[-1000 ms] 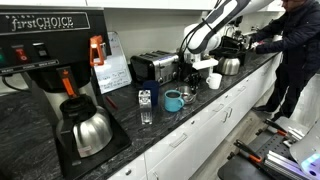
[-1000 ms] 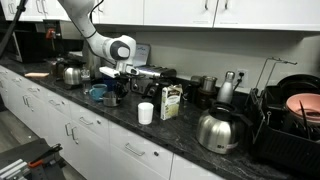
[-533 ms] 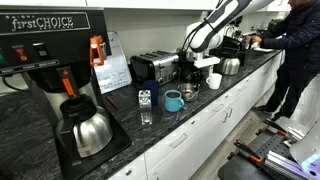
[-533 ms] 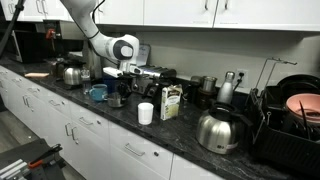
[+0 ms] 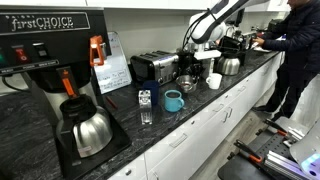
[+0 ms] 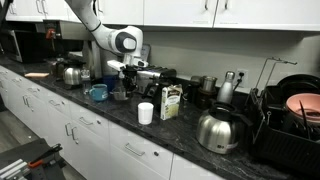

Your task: Move the silver pot backwards.

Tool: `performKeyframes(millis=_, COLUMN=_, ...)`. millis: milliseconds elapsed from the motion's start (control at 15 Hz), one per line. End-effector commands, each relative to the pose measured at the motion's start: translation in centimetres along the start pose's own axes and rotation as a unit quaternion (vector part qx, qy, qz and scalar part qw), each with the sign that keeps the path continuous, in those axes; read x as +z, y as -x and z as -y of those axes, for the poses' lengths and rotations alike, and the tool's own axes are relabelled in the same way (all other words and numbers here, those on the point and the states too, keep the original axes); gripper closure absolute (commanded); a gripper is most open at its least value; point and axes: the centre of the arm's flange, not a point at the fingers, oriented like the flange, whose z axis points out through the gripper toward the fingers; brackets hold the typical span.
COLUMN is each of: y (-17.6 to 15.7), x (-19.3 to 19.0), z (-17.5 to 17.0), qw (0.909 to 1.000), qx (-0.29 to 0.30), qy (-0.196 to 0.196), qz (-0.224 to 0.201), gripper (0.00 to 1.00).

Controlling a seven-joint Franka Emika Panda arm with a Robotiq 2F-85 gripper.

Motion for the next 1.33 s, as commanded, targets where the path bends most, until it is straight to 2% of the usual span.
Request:
performKeyframes(millis=0, y=0.3, x=-2.6, z=-0.2, qw=0.9992, qx=0.01, qy=-0.039, qz=-0.007, gripper=0.99)
performKeyframes(millis=333, y=-0.1, x=-7.0, z=1.2, qw=0.9955, qx=0.01, qy=-0.091, qz=-0.025, gripper=0.99)
performKeyframes(millis=533, y=-0.6, x=-9.6, z=3.4, qw=0.9951, qx=-0.01, qy=-0.09, qz=-0.039, gripper=0.99)
performKeyframes(millis=733, y=-1.2, x=-11.6, z=7.1, qw=0.9938, qx=-0.041, qy=-0.087, qz=-0.055, gripper=0.99)
performKeyframes(millis=1067, y=-1.5, x=-11.7, z=12.2, qw=0.9908, qx=-0.093, qy=-0.085, qz=-0.05, gripper=0.99)
performKeyframes(millis=1133, y=-0.2, x=-11.2, z=11.6, qw=0.9909, qx=-0.075, qy=-0.094, qz=-0.062, gripper=0.94)
performKeyframes(millis=1267, y=-0.6, x=-10.9, z=12.3, qw=0.9907, qx=-0.081, qy=-0.092, qz=-0.059, gripper=0.94)
